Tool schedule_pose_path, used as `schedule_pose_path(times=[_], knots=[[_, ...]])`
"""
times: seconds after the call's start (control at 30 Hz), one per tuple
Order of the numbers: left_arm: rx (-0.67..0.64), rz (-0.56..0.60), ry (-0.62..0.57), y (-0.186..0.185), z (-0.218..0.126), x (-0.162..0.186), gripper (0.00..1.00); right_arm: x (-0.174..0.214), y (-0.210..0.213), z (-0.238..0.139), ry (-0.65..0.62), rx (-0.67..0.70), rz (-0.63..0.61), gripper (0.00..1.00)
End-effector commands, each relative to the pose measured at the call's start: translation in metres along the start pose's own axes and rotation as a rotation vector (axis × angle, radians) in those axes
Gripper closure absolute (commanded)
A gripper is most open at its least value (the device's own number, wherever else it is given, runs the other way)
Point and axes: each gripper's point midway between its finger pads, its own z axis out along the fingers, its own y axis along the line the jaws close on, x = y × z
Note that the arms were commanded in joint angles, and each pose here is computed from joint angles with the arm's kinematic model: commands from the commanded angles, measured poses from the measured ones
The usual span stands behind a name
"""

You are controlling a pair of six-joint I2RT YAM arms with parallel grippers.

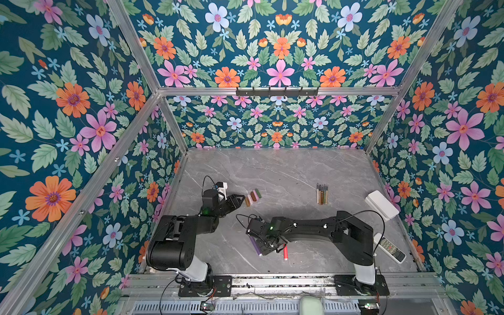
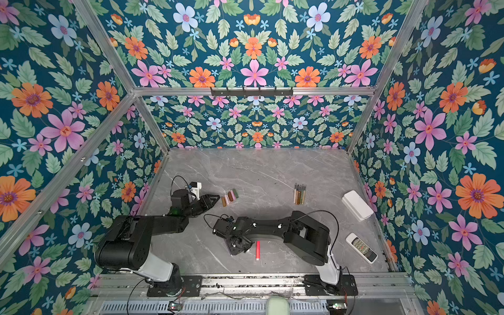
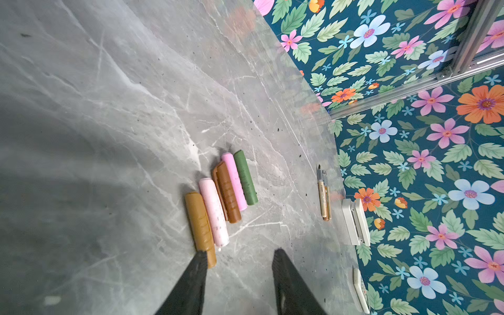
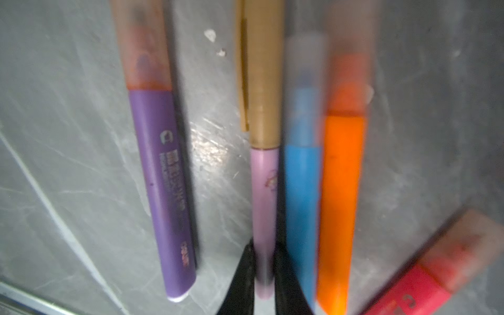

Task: Open the pen caps
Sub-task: 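Lower the right gripper and grasp the lilac pen with beige cap, then lift the lilac pen with the right gripper while the left moves toward it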

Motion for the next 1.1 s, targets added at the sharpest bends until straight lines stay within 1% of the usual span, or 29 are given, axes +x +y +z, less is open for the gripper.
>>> schedule_pose_path(times=[0.0,0.1,0.27,0.33,0.37,0.47,0.57,0.63,0.73,0.87,1.07], knots=[[-0.005,0.012,-0.014,0.0,-0.002,-0.002,0.57,-0.001,0.005,-0.002,-0.009,-0.019,0.012,0.96],[-0.031,0.019,-0.024,0.005,-0.005,0.0,0.57,-0.01,0.011,-0.014,-0.046,-0.051,0.013,0.98],[-0.014,0.016,-0.054,-0.004,-0.016,0.004,0.56,-0.029,-0.002,-0.06,-0.182,-0.046,0.023,1.0],[0.024,0.01,-0.058,-0.019,-0.02,0.007,0.54,-0.03,-0.014,-0.074,-0.214,-0.057,0.048,1.0],[0.061,0.013,-0.054,-0.032,-0.021,0.01,0.53,-0.03,-0.024,-0.077,-0.221,-0.067,0.071,1.0],[0.159,0.027,-0.02,-0.074,-0.024,0.025,0.46,-0.026,-0.047,-0.092,-0.262,-0.147,0.142,1.0],[0.248,0.052,0.029,-0.118,-0.024,0.045,0.43,-0.019,-0.058,-0.102,-0.3,-0.247,0.186,1.0],[0.29,0.06,0.052,-0.138,-0.025,0.056,0.43,-0.014,-0.062,-0.11,-0.327,-0.282,0.192,1.0],[0.331,0.049,0.078,-0.156,-0.025,0.07,0.4,-0.005,-0.07,-0.119,-0.36,-0.297,0.192,1.0],[0.402,0.029,0.133,-0.176,-0.02,0.089,0.44,0.005,-0.073,-0.125,-0.387,-0.337,0.201,1.0],[0.457,0.029,0.187,-0.194,-0.016,0.113,0.44,0.013,-0.077,-0.124,-0.423,-0.385,0.247,1.0]])
